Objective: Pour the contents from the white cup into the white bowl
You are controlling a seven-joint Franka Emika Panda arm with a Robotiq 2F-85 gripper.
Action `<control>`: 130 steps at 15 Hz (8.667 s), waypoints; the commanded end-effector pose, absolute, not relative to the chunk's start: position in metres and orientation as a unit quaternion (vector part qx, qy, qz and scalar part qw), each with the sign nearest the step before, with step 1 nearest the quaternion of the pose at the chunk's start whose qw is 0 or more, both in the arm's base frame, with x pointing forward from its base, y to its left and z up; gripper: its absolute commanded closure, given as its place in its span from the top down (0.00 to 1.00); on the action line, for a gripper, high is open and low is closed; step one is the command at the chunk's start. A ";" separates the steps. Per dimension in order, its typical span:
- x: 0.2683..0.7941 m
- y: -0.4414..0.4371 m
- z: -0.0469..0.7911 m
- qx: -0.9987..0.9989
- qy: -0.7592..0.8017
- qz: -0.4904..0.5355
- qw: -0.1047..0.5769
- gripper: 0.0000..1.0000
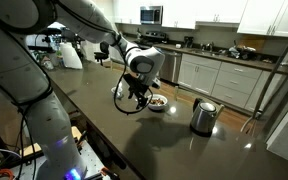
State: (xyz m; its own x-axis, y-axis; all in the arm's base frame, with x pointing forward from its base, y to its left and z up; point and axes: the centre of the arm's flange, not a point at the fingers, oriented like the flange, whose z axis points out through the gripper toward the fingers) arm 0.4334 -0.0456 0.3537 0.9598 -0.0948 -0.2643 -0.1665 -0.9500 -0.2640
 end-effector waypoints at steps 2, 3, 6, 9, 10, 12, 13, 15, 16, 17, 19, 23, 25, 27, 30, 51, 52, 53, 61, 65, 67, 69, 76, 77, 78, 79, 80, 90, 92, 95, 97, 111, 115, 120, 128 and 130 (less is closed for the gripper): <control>0.418 -0.005 0.368 -0.978 0.025 0.145 0.145 1.00; 0.430 -0.020 0.358 -0.978 0.043 0.141 0.149 1.00; 0.429 -0.014 0.358 -0.978 0.036 0.142 0.147 1.00; 0.432 -0.008 0.353 -0.975 0.041 0.154 0.154 1.00; 0.433 -0.004 0.351 -0.974 0.036 0.157 0.162 1.00; 0.431 0.007 0.348 -0.968 0.037 0.169 0.181 1.00; 0.429 0.012 0.346 -0.964 0.041 0.178 0.193 1.00; 0.421 0.017 0.341 -0.952 0.052 0.194 0.230 1.00; 0.415 0.022 0.341 -0.944 0.061 0.193 0.260 1.00; 0.411 0.026 0.339 -0.937 0.070 0.190 0.285 1.00; 0.409 0.038 0.332 -0.928 0.061 0.180 0.320 1.00; 0.413 0.034 0.332 -0.931 0.069 0.188 0.305 1.00; 0.413 0.034 0.332 -0.931 0.069 0.188 0.305 1.00; 0.410 0.044 0.330 -0.928 0.070 0.185 0.316 1.00; 0.396 0.065 0.326 -0.918 0.083 0.187 0.340 1.00; 0.376 0.073 0.287 -0.808 0.325 0.249 0.423 1.00; 0.377 0.075 0.288 -0.809 0.325 0.249 0.423 1.00; 0.378 0.075 0.288 -0.808 0.325 0.250 0.423 1.00; 0.392 0.073 0.257 -0.770 0.397 0.250 0.433 1.00; 0.412 0.075 0.234 -0.736 0.451 0.263 0.432 1.00; 0.429 0.078 0.225 -0.711 0.474 0.273 0.441 1.00; 0.448 0.084 0.218 -0.690 0.496 0.280 0.446 1.00; 0.493 0.123 0.190 -0.632 0.548 0.290 0.465 1.00; 0.493 0.129 0.188 -0.628 0.554 0.295 0.460 1.00; 0.492 0.135 0.187 -0.630 0.554 0.309 0.448 1.00; 0.483 0.122 0.190 -0.641 0.536 0.300 0.460 1.00; 0.484 0.127 0.187 -0.639 0.539 0.306 0.455 1.00; 0.463 0.123 0.182 -0.619 0.559 0.316 0.453 1.00; 0.458 0.119 0.178 -0.608 0.565 0.317 0.459 1.00; 0.457 0.118 0.173 -0.590 0.578 0.315 0.468 1.00; 0.461 0.119 0.173 -0.579 0.586 0.313 0.472 1.00; 0.476 0.151 0.149 -0.557 0.591 0.339 0.474 1.00; 0.473 0.161 0.139 -0.544 0.598 0.344 0.477 0.77; 0.471 0.166 0.135 -0.531 0.607 0.346 0.479 0.47; 0.472 0.166 0.136 -0.527 0.611 0.346 0.479 0.00; 0.471 0.166 0.136 -0.527 0.611 0.346 0.478 0.04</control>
